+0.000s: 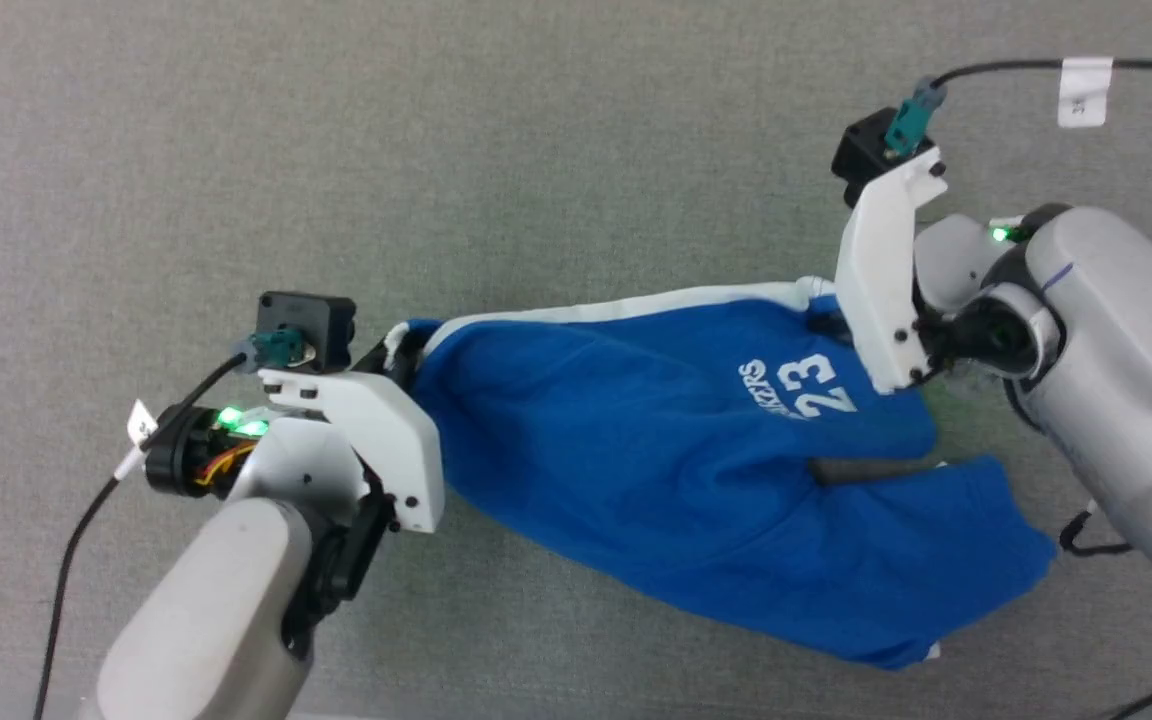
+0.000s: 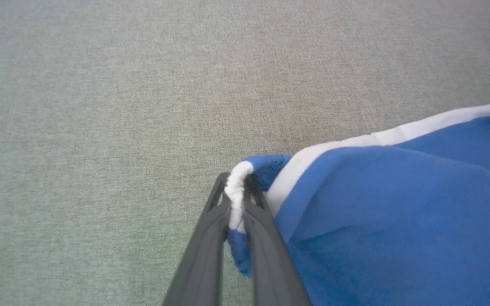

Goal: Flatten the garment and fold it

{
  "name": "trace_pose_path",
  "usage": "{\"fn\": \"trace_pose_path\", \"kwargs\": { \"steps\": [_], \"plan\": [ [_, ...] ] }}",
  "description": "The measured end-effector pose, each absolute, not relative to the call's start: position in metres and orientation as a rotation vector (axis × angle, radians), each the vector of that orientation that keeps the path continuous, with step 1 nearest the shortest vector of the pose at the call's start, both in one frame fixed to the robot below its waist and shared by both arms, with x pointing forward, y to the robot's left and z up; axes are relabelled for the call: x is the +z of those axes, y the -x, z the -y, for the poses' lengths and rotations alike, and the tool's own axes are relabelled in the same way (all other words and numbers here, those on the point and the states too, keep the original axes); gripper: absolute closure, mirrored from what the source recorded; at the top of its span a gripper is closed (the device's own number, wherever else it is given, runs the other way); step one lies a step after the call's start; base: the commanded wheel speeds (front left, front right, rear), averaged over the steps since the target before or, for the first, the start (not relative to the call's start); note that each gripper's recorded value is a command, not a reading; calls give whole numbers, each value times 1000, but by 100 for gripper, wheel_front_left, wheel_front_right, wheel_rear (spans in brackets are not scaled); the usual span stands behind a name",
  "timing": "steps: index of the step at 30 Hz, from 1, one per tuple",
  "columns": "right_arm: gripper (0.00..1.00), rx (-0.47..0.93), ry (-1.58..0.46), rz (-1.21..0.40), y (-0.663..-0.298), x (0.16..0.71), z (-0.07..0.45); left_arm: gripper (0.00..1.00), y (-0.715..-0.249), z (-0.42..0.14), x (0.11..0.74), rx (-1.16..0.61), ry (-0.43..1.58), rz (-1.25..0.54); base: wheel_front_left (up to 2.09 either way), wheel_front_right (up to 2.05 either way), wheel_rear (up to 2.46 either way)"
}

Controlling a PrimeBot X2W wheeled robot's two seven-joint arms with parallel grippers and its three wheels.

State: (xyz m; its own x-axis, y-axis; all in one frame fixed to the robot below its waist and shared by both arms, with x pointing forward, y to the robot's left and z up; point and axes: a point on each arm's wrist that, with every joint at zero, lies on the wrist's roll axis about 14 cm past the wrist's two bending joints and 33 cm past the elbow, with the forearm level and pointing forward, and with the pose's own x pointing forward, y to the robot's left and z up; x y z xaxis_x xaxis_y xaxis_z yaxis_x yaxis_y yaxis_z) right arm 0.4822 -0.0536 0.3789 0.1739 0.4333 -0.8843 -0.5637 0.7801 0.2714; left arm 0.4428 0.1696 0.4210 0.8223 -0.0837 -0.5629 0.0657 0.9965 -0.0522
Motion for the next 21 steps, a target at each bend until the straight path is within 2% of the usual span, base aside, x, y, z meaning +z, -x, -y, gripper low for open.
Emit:
{"fn": "trace_pose_path", "kwargs": {
  "steps": [4, 9, 16, 21],
  "plan": [
    [100, 713, 101, -1130, -479, 393, 51, 100, -443, -178, 433, -64, 20, -584, 0, 0, 0],
    [100, 667, 63, -931, -497, 439, 60, 100, -462, -189, 478, -57, -3, -505, 0, 0, 0],
    [100, 544, 19, -642, -534, 525, 92, 100, -511, -176, 561, -128, -40, -392, 0, 0, 0],
    [100, 451, -6, -390, -576, 602, 117, 100, -561, -164, 628, -132, -82, -258, 0, 0, 0]
  ]
}}
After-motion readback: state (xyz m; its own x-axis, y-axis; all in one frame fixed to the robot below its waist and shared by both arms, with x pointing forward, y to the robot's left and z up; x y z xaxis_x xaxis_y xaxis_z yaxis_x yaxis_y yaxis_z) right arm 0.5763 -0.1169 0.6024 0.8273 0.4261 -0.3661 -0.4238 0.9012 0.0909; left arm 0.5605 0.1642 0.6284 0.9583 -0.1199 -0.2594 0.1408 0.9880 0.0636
